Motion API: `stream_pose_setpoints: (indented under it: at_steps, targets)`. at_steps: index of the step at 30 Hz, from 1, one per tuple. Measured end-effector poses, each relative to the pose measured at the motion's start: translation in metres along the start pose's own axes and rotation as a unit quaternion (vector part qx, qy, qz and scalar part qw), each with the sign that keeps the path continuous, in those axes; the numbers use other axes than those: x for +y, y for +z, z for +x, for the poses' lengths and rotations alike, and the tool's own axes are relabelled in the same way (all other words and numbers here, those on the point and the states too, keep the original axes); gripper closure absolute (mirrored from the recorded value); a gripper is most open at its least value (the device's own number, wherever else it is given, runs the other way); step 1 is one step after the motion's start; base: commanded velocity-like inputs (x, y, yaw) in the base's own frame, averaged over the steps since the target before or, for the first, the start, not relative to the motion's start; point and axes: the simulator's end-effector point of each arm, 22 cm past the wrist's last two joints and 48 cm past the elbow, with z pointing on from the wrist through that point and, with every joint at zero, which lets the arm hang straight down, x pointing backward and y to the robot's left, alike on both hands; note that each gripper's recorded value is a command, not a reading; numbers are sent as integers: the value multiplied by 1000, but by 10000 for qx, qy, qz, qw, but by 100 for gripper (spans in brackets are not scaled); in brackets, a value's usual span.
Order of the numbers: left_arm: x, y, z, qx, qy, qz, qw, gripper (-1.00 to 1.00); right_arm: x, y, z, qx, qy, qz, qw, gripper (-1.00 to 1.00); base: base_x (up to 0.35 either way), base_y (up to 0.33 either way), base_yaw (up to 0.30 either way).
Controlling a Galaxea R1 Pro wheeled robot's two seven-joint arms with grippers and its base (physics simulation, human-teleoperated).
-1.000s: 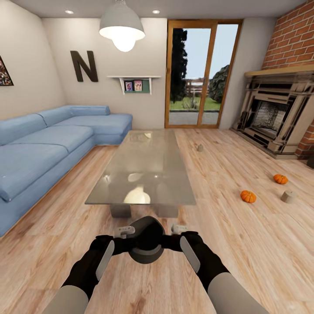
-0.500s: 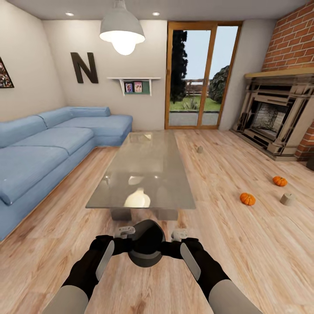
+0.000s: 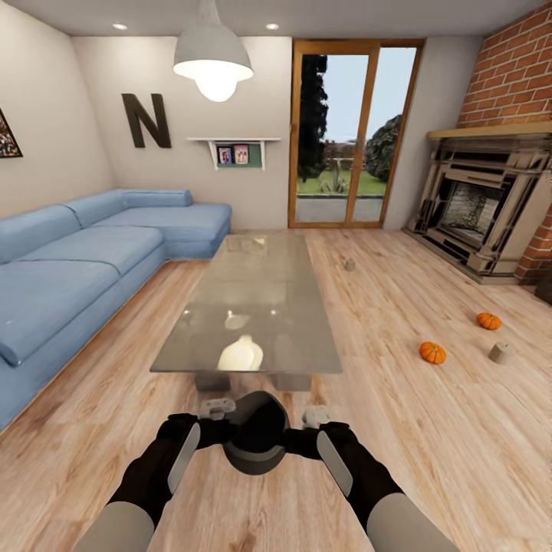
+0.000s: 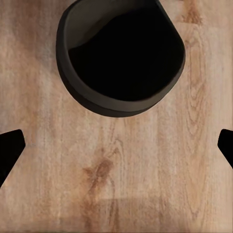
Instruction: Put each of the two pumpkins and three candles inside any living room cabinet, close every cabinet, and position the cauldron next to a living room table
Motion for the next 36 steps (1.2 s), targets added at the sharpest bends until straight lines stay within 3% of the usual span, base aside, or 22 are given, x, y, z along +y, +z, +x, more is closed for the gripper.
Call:
stream_pose_setpoints:
  at_steps: [6,10,11,13,16,18,23,36]
  targets:
    - [25,-8,-1,88,-38,-597,9982,-100,-1,-5,2,63,33,58,10000,-100,0,0,-11]
    - [38,-6,21,395,-56,-828,9958,-100,-6,-5,6,56,84,137,9999,-100,0,0,-1]
    - [44,-1,39,595,-70,-900,9941,-100,-10,-3,8,1,115,183,9998,-100,0,0,0]
    - [48,1,49,676,-80,-952,9931,-100,-12,-4,8,-54,137,217,9997,-100,0,0,0]
    - [52,4,60,683,-109,-1014,9924,-100,-19,-3,12,-132,179,310,9993,-100,0,0,0]
    - [76,13,91,697,-171,-1212,9900,-100,-28,-1,19,-228,226,419,9986,-100,0,0,0]
    - [94,13,123,729,-225,-1393,9873,-100,-41,-2,28,-394,291,600,9970,-100,0,0,0]
    - [95,-6,116,651,-250,-1453,9869,-100,-41,-20,20,-500,313,683,9959,-100,0,0,0]
